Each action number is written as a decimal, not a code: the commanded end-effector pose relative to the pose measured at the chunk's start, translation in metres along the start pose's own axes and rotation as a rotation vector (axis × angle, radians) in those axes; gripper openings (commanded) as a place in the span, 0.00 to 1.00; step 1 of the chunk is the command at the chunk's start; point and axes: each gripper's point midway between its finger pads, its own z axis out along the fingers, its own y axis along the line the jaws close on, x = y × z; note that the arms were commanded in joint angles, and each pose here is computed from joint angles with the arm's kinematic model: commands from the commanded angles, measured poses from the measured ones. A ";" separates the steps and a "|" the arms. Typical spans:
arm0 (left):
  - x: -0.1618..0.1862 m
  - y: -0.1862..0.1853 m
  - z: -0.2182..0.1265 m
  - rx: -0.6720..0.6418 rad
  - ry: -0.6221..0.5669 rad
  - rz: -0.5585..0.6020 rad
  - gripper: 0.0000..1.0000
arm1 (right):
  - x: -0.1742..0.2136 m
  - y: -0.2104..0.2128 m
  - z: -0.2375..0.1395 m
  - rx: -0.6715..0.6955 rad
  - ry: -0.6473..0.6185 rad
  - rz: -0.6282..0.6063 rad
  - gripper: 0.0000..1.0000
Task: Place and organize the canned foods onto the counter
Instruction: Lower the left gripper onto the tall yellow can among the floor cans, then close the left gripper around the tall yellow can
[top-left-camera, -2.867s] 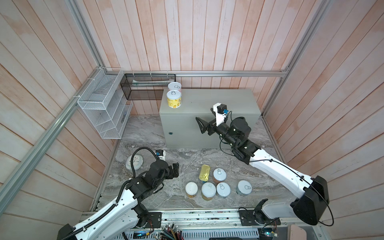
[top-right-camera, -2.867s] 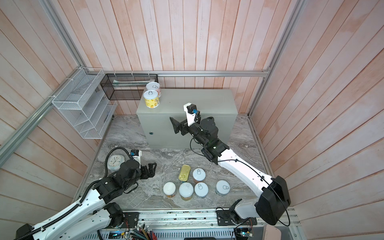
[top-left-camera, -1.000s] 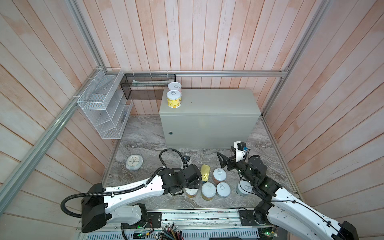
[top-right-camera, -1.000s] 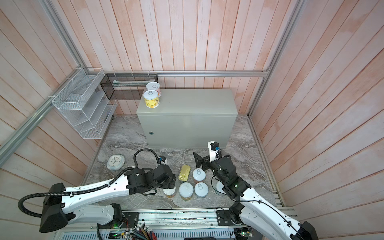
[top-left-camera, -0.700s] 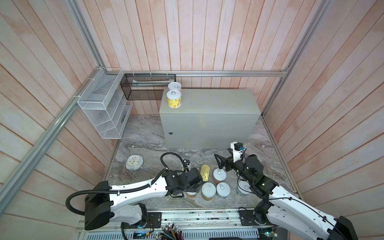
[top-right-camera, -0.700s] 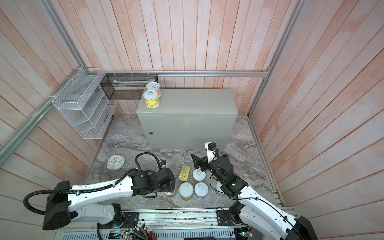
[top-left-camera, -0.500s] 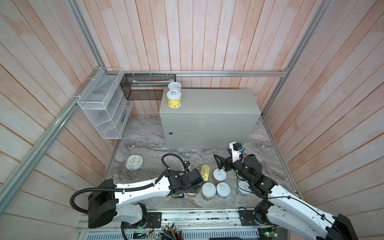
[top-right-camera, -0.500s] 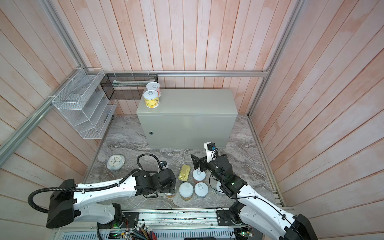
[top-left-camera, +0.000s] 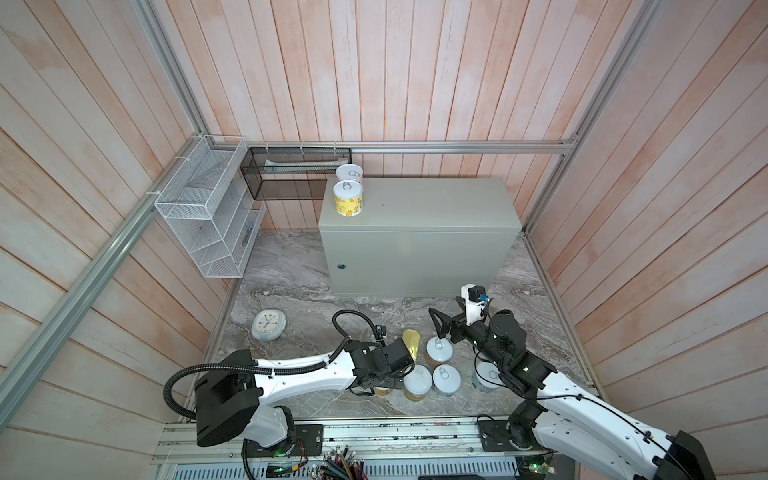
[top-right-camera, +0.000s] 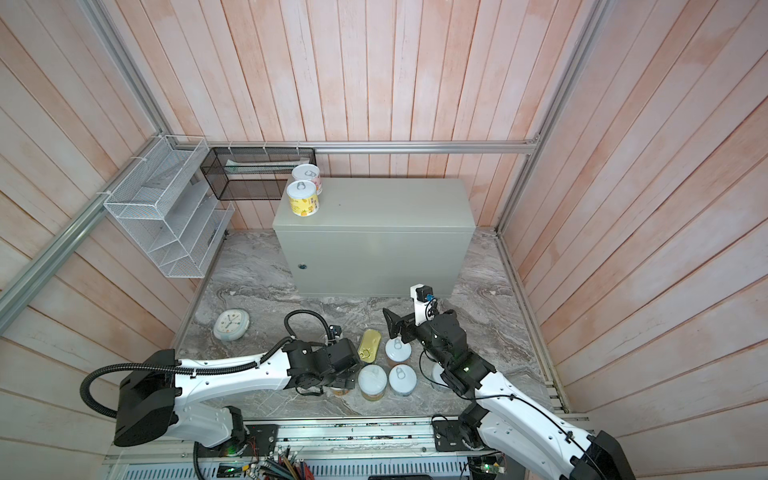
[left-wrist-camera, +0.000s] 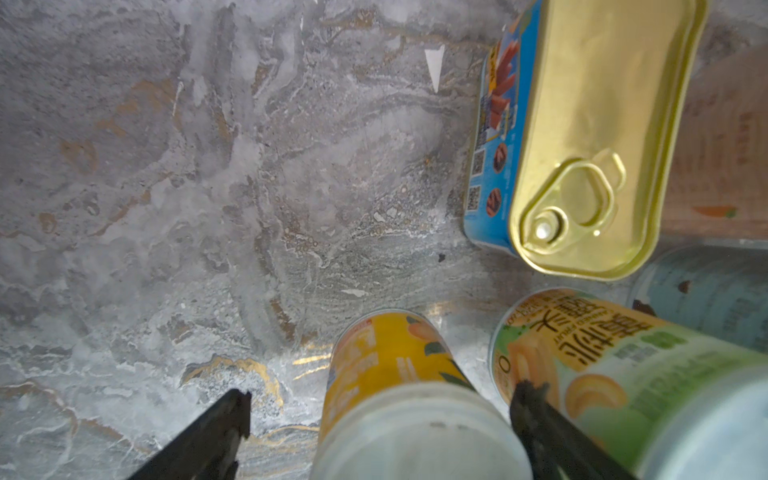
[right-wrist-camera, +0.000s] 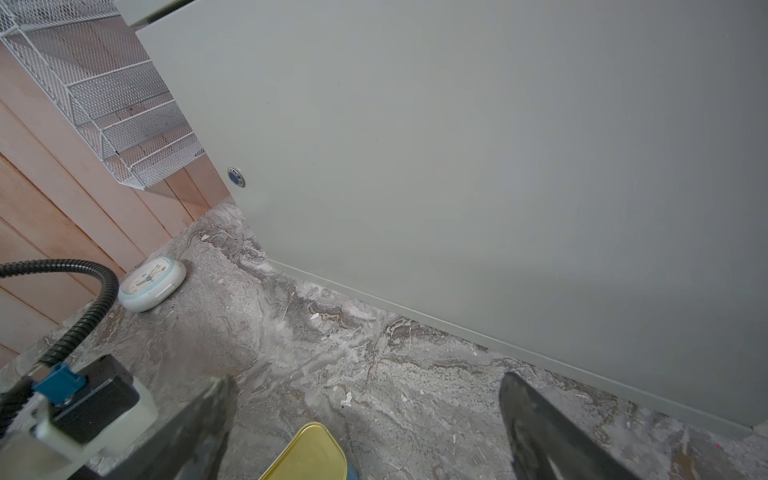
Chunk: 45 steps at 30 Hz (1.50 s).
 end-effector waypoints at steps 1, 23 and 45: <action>-0.003 -0.003 0.005 0.007 0.008 0.008 1.00 | 0.001 -0.006 -0.001 0.026 -0.013 0.003 0.98; 0.000 -0.002 0.000 0.000 0.062 0.014 0.93 | 0.013 -0.014 0.006 0.060 0.022 0.008 0.98; 0.005 -0.020 -0.002 0.075 0.120 0.058 0.56 | 0.022 -0.014 0.016 0.057 0.061 0.011 0.98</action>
